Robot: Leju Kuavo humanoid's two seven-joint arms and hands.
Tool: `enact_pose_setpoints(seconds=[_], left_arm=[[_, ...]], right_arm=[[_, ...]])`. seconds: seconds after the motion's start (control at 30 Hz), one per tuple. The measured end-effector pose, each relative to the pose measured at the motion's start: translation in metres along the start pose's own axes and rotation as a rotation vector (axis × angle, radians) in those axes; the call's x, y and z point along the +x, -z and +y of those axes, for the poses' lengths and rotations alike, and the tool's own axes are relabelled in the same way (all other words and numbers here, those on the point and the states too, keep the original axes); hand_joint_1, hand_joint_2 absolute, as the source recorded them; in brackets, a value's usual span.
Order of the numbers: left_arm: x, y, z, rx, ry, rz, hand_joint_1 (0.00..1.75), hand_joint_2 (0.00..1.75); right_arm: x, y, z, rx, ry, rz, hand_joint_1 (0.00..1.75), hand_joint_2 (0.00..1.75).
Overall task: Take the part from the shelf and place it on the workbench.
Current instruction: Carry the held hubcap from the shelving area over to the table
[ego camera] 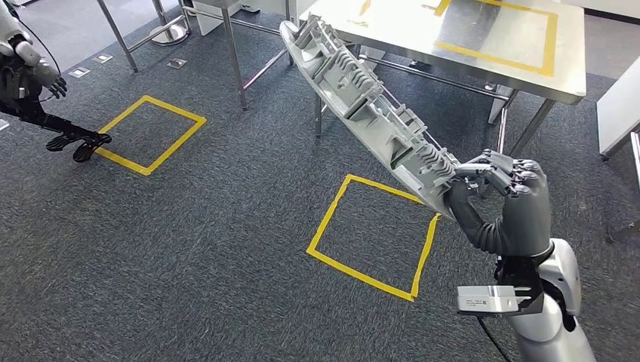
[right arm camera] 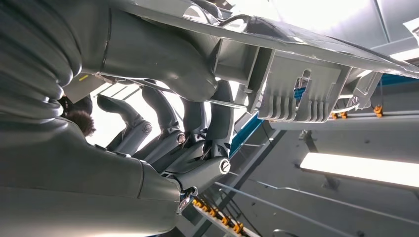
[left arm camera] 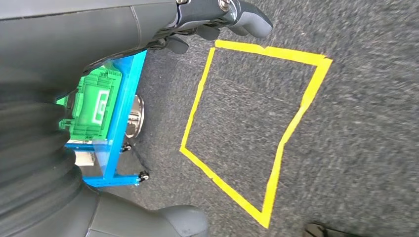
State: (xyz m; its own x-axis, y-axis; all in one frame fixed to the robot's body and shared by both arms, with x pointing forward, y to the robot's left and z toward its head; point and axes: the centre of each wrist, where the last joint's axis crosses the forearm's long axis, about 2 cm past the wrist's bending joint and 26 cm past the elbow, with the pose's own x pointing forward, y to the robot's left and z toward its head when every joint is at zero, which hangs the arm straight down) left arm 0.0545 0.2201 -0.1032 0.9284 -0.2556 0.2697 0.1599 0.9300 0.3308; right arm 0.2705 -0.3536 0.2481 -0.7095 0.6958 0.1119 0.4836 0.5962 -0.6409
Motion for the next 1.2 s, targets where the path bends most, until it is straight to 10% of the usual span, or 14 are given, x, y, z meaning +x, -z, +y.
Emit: enact_pose_setpoints(seconds=[1.2], left_arm=[[0.0010, -0.0003, -0.0008, 0.000, -0.012, 0.009, 0.00, 1.75]], right_arm=[[-0.0015, 0.0051, -0.0004, -0.002, 0.003, -0.004, 1.75, 1.75]])
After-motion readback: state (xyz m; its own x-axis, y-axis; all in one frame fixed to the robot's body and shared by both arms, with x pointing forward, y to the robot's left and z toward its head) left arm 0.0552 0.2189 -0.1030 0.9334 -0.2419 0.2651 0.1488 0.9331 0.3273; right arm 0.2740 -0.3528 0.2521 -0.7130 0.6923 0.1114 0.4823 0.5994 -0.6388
